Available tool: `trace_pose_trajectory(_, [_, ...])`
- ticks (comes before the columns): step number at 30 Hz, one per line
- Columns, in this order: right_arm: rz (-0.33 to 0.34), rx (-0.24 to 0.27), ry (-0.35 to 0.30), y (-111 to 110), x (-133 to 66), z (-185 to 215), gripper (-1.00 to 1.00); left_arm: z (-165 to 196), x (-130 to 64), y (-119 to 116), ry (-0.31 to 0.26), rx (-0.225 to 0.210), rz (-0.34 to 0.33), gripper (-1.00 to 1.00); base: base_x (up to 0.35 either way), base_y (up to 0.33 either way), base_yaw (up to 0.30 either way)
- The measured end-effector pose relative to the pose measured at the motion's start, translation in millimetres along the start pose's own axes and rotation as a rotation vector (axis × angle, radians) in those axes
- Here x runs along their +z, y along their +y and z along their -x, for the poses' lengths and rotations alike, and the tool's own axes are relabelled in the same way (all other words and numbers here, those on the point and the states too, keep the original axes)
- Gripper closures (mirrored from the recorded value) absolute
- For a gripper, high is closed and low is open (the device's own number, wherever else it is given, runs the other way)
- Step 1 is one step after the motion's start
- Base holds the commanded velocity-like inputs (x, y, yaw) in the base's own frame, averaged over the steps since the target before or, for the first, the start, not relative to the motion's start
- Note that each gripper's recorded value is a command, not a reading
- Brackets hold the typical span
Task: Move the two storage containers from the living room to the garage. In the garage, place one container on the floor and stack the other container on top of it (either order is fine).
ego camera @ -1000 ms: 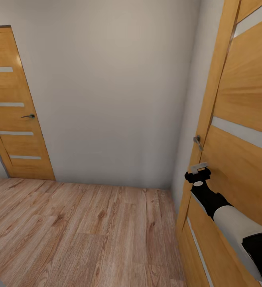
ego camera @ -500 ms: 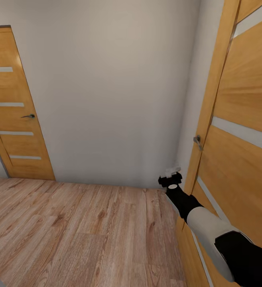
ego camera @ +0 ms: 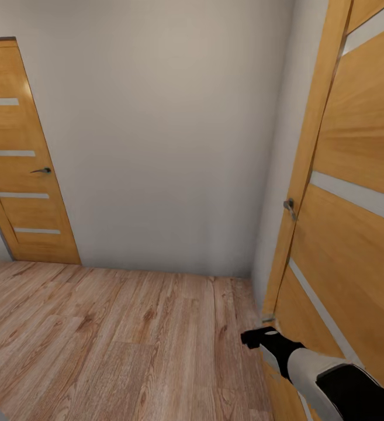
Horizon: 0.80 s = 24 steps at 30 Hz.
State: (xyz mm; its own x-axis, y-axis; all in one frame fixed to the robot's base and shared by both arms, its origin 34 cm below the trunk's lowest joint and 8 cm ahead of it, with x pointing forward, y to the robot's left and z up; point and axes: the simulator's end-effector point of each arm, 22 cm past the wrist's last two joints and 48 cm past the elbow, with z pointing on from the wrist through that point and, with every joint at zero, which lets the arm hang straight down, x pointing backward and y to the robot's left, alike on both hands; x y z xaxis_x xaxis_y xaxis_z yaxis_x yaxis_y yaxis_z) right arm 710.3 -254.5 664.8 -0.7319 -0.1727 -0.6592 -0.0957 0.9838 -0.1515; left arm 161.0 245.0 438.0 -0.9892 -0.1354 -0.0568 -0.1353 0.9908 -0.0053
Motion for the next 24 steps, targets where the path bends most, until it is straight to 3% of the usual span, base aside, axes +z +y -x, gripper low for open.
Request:
trace_pose_trajectory(5, [0.028, -0.008, 0.193, 15.2, -9.1, -154.9, -1.00, 0.0, 0.0, 0.0, 0.000, 0.000, 0.000, -1.00, 0.000, 0.000, 0.000])
trace_pose_trajectory(11, [0.046, -0.025, 0.311, 27.0, -28.8, -243.1, -1.00, 0.0, 0.0, 0.0, 0.000, -0.001, 0.000, -1.00, 0.000, 0.000, 0.000])
trace_pose_trajectory(19, [0.071, -0.041, 0.513, 46.5, -88.3, -391.6, -1.00, 0.0, 0.0, 0.0, 0.000, -0.001, 0.000, -1.00, 0.000, 0.000, 0.000])
trace_pose_trajectory(24, [0.083, -0.045, 0.567, 53.4, -111.1, -431.7, -1.00, 0.0, 0.0, 0.1, 0.000, -0.002, 0.000, -1.00, 0.000, 0.000, 0.000])
